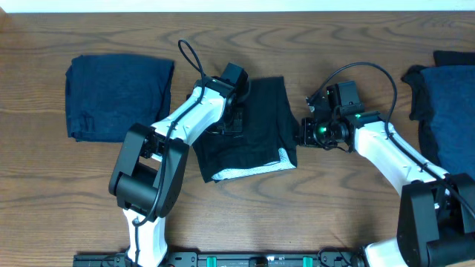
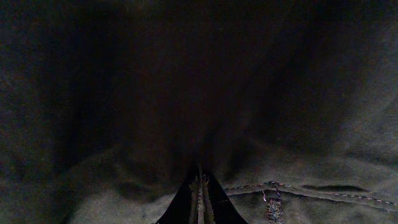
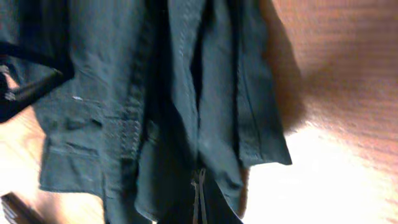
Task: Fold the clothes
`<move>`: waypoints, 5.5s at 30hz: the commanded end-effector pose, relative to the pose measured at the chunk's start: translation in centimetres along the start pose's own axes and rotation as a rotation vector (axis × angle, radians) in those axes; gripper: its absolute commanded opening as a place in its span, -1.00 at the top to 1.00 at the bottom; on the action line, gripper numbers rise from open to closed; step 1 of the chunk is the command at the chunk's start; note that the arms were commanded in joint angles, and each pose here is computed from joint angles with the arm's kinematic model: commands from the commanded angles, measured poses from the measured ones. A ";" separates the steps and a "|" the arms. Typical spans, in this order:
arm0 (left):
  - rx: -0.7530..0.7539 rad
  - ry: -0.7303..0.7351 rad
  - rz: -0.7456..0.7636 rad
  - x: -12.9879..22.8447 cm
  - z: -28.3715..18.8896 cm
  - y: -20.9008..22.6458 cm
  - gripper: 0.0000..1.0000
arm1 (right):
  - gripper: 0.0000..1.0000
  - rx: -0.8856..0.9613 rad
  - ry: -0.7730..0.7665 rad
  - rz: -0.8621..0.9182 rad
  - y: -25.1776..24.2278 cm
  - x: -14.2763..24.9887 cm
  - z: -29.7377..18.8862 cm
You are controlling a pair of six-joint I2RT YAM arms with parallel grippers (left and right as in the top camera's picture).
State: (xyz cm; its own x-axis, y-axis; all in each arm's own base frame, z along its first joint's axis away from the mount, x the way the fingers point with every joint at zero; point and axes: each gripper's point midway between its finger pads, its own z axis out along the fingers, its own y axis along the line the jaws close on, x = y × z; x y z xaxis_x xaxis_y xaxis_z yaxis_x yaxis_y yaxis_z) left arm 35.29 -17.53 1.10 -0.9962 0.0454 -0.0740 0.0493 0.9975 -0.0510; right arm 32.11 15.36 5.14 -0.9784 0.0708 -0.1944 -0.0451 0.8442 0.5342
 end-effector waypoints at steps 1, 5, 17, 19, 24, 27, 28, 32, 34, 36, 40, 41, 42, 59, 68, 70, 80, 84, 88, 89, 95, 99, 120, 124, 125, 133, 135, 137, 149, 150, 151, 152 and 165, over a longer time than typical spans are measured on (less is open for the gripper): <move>0.005 -0.004 0.004 -0.2 -0.4 0.1 0.88 | 0.98 -0.055 0.019 0.033 0.8 -0.1 0.4; 0.005 -0.005 0.004 -0.2 -0.4 0.1 0.88 | 0.98 -0.066 0.021 0.032 1.2 -0.2 1.3; 0.005 -0.004 0.004 -0.2 -0.4 0.1 0.88 | 0.98 -0.132 0.004 0.019 3.8 -0.6 2.4; 0.005 -0.004 0.004 -0.2 -0.4 0.1 0.88 | 0.97 -0.120 0.014 0.015 3.9 -0.2 2.6; 0.005 -0.004 0.004 -0.2 -0.4 0.1 0.88 | 0.98 -0.068 0.023 0.011 4.0 0.7 3.4; 0.005 -0.004 0.004 -0.2 -0.4 0.1 0.88 | 0.98 -0.017 0.021 0.024 3.6 1.3 4.0; 0.004 -0.004 0.004 -0.2 -0.4 0.1 0.88 | 0.98 0.000 0.019 0.027 3.5 1.4 4.2; 0.004 -0.004 0.005 -0.2 -0.4 0.1 0.87 | 0.97 0.050 0.020 0.028 2.8 2.2 4.6; 0.004 -0.004 0.004 -0.2 -0.4 0.1 0.88 | 0.98 0.077 0.025 0.047 2.0 2.7 4.8; 0.004 -0.004 0.005 -0.2 -0.4 0.1 0.88 | 0.98 0.119 0.025 0.073 0.8 3.3 5.0; 0.004 -0.005 0.005 -0.2 -0.4 0.1 0.88 | 0.97 0.167 0.013 0.092 -0.8 4.0 5.4; 0.004 -0.004 0.005 -0.2 -0.4 0.1 0.88 | 0.98 0.166 0.010 0.098 -0.9 4.1 5.4; 0.004 -0.004 0.005 -0.2 -0.4 0.1 0.88 | 0.97 0.166 0.007 0.110 -1.0 4.1 5.5; -0.001 0.007 0.054 0.1 -0.4 0.2 0.88 | 0.96 0.286 -0.031 0.267 -6.9 3.3 2.5; 0.003 -0.001 0.055 -0.1 -0.6 0.1 0.88 | 0.98 0.227 -0.017 0.273 -6.4 3.2 2.4; 0.012 -0.025 0.069 -0.8 -1.9 0.0 0.88 | 0.96 0.163 -0.015 0.240 -5.1 2.6 2.1; 0.234 -0.224 0.056 -1.7 -13.5 -2.8 0.88 | 0.65 0.070 -0.137 0.129 0.0 -1.4 -5.4; 0.302 -0.141 0.062 0.0 -12.8 -3.8 0.88 | 0.72 0.006 -0.121 0.086 1.6 -0.9 -5.9; 0.347 -0.036 0.036 1.9 -10.3 -4.4 0.88 | 0.88 -0.010 -0.077 0.041 1.9 -0.2 -4.9; 0.354 -0.013 0.034 2.3 -9.7 -4.5 0.88 | 0.90 -0.007 -0.067 0.035 1.8 -0.1 -4.6; 0.380 0.093 0.021 4.7 -6.5 -4.6 0.88 | 0.96 0.013 0.032 0.044 0.2 1.1 -1.8; 0.384 0.128 0.020 6.2 -4.6 -4.5 0.88 | 0.97 0.054 0.098 0.060 -1.8 1.9 0.7; 0.456 -0.032 0.061 5.3 -8.3 -5.0 0.88 | 0.98 0.070 0.033 0.041 -2.1 -1.4 -0.1; 0.525 0.021 0.076 6.6 -8.5 -6.3 0.88 | 0.98 0.052 -0.051 0.012 -0.8 -2.6 -2.9; 0.538 0.037 0.083 7.0 -8.3 -6.6 0.88 | 0.98 0.051 -0.058 0.010 -0.6 -2.7 -3.2; 0.507 0.182 0.127 11.3 -5.0 -8.4 0.88 | 0.98 0.073 -0.003 0.037 -1.6 -0.9 -2.3; 0.496 0.212 0.145 12.4 -4.3 -8.8 0.88 | 0.98 0.097 0.016 0.049 -2.4 -0.4 -1.8; 0.478 0.234 0.160 13.2 -3.7 -8.9 0.88 | 0.98 0.130 0.037 0.063 -3.4 0.2 -1.1; 0.342 0.206 0.149 13.7 0.2 -6.9 0.88 | 0.97 0.180 0.104 0.099 -6.9 2.1 3.1; 0.344 0.202 0.150 13.6 0.2 -7.0 0.88 | 0.98 0.180 0.107 0.100 -7.0 2.2 3.1; 0.347 0.202 0.150 13.6 0.2 -7.0 0.88 | 0.97 0.179 0.107 0.100 -6.9 2.2 3.1; 0.359 0.199 0.152 13.5 -0.1 -7.3 0.88 | 0.97 0.173 0.102 0.098 -6.7 2.1 2.9; 0.470 -0.112 0.086 8.3 -12.0 -8.3 0.87 | 0.39 0.183 -0.139 0.035 -3.4 -2.9 -6.5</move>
State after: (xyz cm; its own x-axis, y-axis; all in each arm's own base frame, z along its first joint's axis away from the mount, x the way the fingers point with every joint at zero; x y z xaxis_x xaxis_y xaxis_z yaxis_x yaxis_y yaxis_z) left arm 25.09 -25.85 11.52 -0.9705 0.1697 -0.1712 0.2348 0.8269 -0.5109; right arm 32.14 10.93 6.00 -0.9743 0.1373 -0.1787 0.0485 0.9021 0.4288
